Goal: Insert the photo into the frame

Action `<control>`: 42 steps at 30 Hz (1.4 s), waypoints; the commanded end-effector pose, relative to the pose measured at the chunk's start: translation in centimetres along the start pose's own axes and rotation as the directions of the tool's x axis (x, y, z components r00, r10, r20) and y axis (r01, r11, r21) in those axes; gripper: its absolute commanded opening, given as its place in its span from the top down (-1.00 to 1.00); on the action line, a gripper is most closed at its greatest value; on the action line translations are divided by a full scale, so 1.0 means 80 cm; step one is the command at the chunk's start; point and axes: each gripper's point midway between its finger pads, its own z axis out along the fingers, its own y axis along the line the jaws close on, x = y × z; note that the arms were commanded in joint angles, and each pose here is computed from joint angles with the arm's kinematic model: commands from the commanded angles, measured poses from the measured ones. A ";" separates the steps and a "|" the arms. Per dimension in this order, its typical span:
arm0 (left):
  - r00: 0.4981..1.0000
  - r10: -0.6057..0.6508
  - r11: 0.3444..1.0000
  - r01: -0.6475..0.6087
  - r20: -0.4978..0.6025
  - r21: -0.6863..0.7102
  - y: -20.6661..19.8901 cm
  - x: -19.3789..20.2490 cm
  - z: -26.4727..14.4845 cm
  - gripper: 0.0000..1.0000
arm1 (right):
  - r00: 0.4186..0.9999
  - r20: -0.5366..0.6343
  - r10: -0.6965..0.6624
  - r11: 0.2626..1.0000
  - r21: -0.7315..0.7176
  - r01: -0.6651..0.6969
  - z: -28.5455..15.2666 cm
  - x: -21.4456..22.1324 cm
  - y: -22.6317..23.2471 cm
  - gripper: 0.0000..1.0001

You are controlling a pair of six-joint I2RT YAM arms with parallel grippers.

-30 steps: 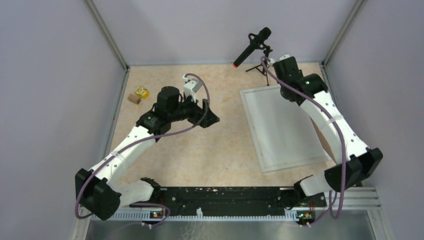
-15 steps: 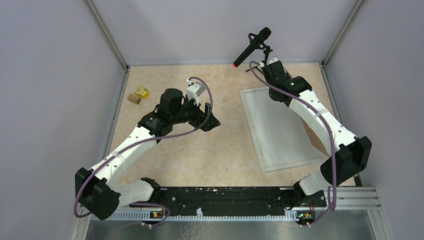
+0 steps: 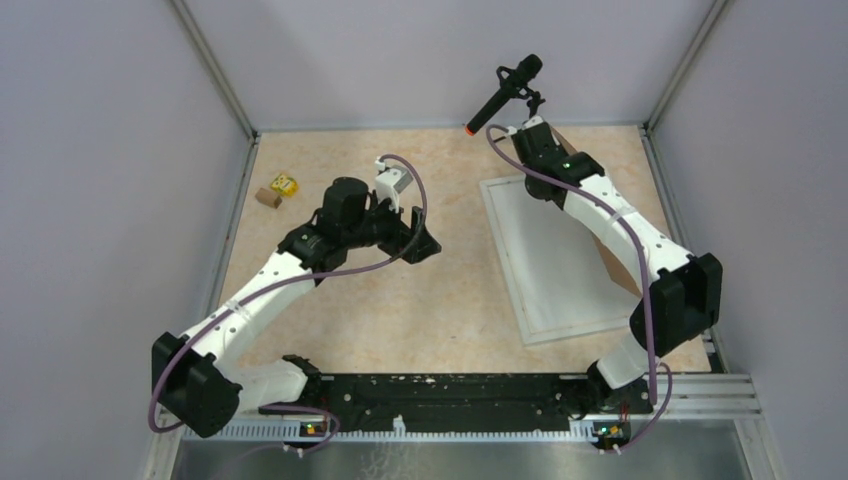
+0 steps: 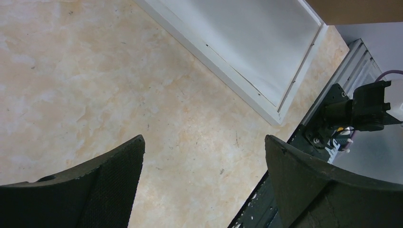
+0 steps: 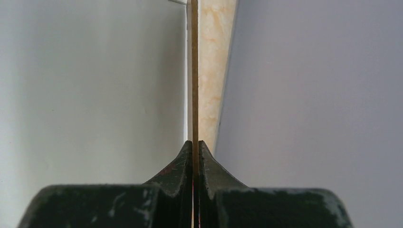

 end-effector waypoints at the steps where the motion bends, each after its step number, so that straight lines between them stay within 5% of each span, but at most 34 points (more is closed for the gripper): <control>1: 1.000 0.025 1.000 -0.025 0.011 0.003 -0.003 -0.008 0.000 -0.97 | 1.000 0.021 -0.009 0.996 0.088 0.007 0.000 -0.012 -0.015 1.00; 25: 1.000 0.030 1.000 -0.030 -0.001 0.006 -0.005 -0.004 0.003 -0.97 | 0.999 -0.048 -0.020 0.992 0.126 0.026 0.033 0.021 0.021 1.00; 30: 1.000 0.029 1.000 -0.029 -0.002 0.005 -0.005 -0.004 0.003 -0.97 | 0.999 -0.049 -0.010 0.995 0.102 0.015 0.035 0.028 0.035 0.74; 37: 0.999 0.035 0.999 -0.035 0.005 -0.001 -0.004 -0.005 0.001 -0.97 | 0.999 -0.036 0.017 1.000 0.022 -0.016 0.037 0.034 0.062 0.04; 42: 0.999 0.037 0.999 -0.037 0.012 -0.003 -0.005 -0.006 -0.001 -0.97 | 0.998 -0.029 0.057 0.996 -0.069 -0.059 0.041 0.036 0.090 -0.19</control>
